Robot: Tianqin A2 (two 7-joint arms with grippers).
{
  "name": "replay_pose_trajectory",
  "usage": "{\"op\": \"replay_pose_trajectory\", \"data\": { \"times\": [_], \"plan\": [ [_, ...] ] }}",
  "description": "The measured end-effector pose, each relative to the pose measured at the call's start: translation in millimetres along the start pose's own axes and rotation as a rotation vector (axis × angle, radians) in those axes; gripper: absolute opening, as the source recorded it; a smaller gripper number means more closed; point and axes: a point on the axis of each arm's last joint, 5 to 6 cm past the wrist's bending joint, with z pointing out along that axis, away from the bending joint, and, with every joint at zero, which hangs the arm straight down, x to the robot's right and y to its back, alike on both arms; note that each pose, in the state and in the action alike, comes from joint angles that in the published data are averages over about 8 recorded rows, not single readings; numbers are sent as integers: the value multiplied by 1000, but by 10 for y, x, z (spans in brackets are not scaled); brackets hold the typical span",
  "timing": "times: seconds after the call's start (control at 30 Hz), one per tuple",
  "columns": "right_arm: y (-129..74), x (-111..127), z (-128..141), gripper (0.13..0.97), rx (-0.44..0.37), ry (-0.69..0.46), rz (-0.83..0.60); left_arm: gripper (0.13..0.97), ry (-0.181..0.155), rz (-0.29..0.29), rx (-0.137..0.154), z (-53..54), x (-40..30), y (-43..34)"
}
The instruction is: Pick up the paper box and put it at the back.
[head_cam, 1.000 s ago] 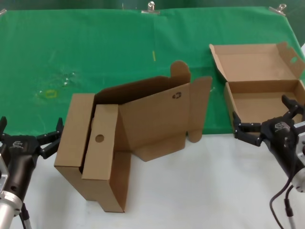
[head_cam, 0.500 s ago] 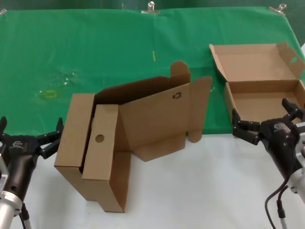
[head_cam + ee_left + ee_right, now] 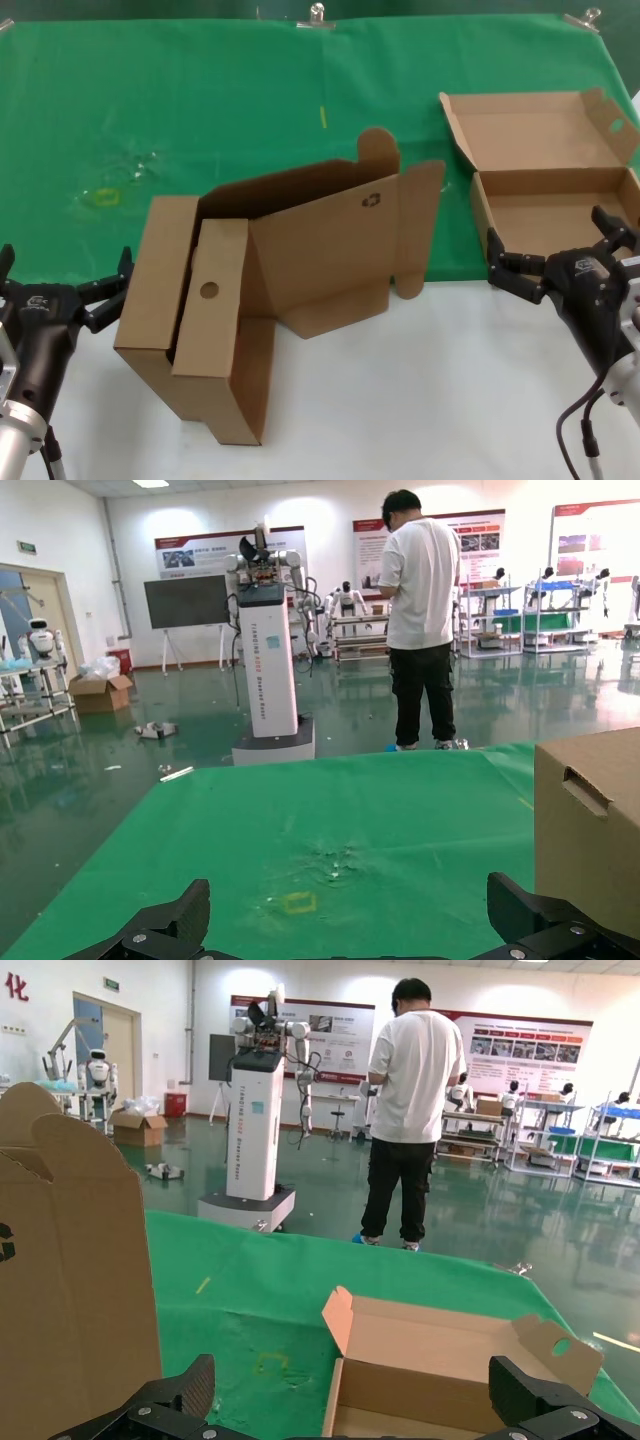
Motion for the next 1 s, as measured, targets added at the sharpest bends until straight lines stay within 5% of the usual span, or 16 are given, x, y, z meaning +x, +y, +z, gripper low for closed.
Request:
{"op": "replay_pose_trajectory", "data": {
  "times": [1.0],
  "plan": [
    [0, 0, 0, 966, 0, 0, 0, 966, 0, 0, 0, 0, 0, 0]
  ]
}}
